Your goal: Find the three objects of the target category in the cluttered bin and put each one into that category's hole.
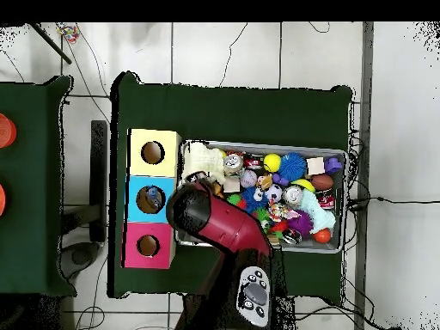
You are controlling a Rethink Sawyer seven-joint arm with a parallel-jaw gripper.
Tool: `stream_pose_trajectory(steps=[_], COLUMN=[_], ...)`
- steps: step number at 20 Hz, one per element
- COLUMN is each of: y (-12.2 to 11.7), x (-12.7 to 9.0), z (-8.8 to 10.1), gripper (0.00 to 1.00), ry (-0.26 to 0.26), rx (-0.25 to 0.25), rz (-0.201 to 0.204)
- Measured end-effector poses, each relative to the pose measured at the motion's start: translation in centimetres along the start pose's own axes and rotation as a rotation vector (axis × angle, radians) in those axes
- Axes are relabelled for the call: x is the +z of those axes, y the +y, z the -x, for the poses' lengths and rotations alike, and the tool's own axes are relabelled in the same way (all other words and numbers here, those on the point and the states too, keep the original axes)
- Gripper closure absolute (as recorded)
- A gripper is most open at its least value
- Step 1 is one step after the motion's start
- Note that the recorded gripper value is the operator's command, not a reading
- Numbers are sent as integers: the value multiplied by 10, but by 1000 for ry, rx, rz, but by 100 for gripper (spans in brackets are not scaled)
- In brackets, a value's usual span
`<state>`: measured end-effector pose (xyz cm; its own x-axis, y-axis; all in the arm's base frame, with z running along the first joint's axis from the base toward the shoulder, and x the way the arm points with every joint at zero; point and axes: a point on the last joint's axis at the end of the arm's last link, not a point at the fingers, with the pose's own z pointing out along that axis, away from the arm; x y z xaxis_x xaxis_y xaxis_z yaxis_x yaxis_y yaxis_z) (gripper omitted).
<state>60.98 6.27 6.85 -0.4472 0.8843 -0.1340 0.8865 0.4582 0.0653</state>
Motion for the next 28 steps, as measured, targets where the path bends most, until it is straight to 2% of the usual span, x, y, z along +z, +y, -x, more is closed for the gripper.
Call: stream_pose_trajectory(steps=[8, 12, 16, 22, 28], y=[20, 19, 14, 2, -8], x=[-53, -71, -87, -116, -132], z=[24, 40, 45, 32, -3], gripper=[100, 100, 100, 100, 100], ry=[-49, -74, -89, -92, -89], rx=[-19, -22, -25, -33, -70], rz=[81, 104, 118, 135, 131])
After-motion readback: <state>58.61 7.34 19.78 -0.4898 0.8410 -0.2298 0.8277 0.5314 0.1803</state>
